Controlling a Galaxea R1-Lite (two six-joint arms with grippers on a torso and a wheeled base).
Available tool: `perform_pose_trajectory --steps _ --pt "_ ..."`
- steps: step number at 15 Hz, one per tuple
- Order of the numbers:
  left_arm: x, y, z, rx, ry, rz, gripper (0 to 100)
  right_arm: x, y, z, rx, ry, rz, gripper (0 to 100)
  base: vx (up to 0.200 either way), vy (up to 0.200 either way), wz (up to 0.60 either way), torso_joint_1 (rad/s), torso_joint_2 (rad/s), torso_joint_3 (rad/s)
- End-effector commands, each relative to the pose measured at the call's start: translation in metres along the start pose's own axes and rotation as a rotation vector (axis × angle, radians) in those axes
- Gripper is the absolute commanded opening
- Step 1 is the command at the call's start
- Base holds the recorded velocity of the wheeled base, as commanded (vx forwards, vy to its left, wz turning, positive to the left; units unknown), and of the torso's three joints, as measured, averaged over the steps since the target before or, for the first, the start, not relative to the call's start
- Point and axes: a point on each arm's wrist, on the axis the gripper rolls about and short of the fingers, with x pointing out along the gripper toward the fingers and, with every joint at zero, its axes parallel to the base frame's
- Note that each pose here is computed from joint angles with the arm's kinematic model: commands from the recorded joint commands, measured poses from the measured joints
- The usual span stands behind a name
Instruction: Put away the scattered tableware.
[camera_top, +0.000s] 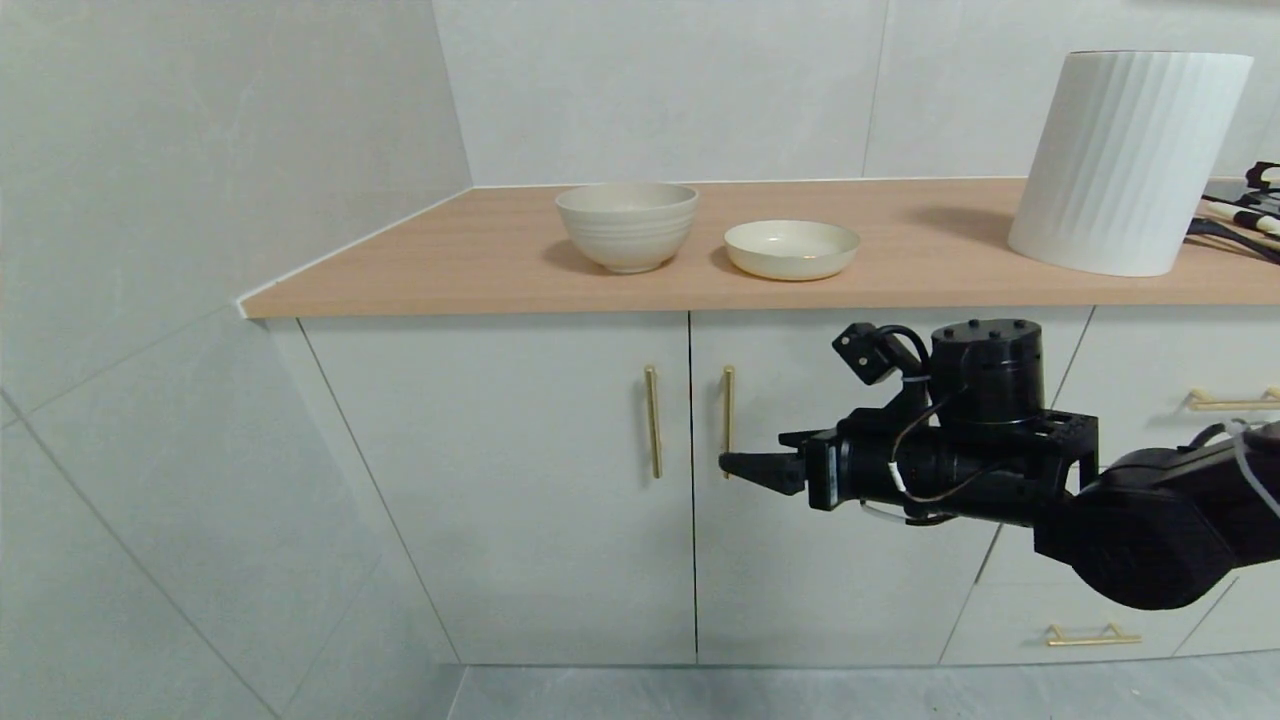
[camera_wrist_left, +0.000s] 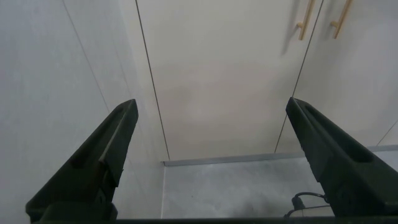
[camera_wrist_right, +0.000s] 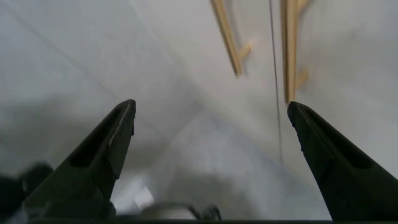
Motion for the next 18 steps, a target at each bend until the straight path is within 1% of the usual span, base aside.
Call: perform_pose_trajectory --steps 1,2,4,7,13,15,18 --pt "0.000 0.000 0.000 0.000 0.000 0.000 100 0.013 -0.005 -0.002 0.029 -0.015 0.006 100 0.000 0.000 0.00 0.000 0.00 0.000" --pt "0.000 0.000 0.000 0.000 0.000 0.000 100 0.018 -0.007 -0.002 0.057 -0.029 0.010 100 0.000 0.000 0.00 0.000 0.00 0.000" --pt "0.000 0.000 0.000 0.000 0.000 0.000 100 0.026 -0.010 0.000 0.070 -0.049 0.014 100 0.000 0.000 0.00 0.000 0.00 0.000" --pt "0.000 0.000 0.000 0.000 0.000 0.000 100 0.043 -0.018 -0.004 0.111 -0.078 0.026 100 0.000 0.000 0.00 0.000 0.00 0.000" --pt "0.000 0.000 0.000 0.000 0.000 0.000 100 0.063 -0.028 -0.017 0.114 -0.079 0.024 100 0.000 0.000 0.00 0.000 0.00 0.000" --pt "0.000 0.000 0.000 0.000 0.000 0.000 100 0.067 -0.031 -0.019 0.103 -0.107 0.031 100 0.000 0.000 0.00 0.000 0.00 0.000" --pt "0.000 0.000 0.000 0.000 0.000 0.000 100 0.070 -0.032 -0.020 0.108 -0.110 0.030 100 0.000 0.000 0.00 0.000 0.00 0.000"
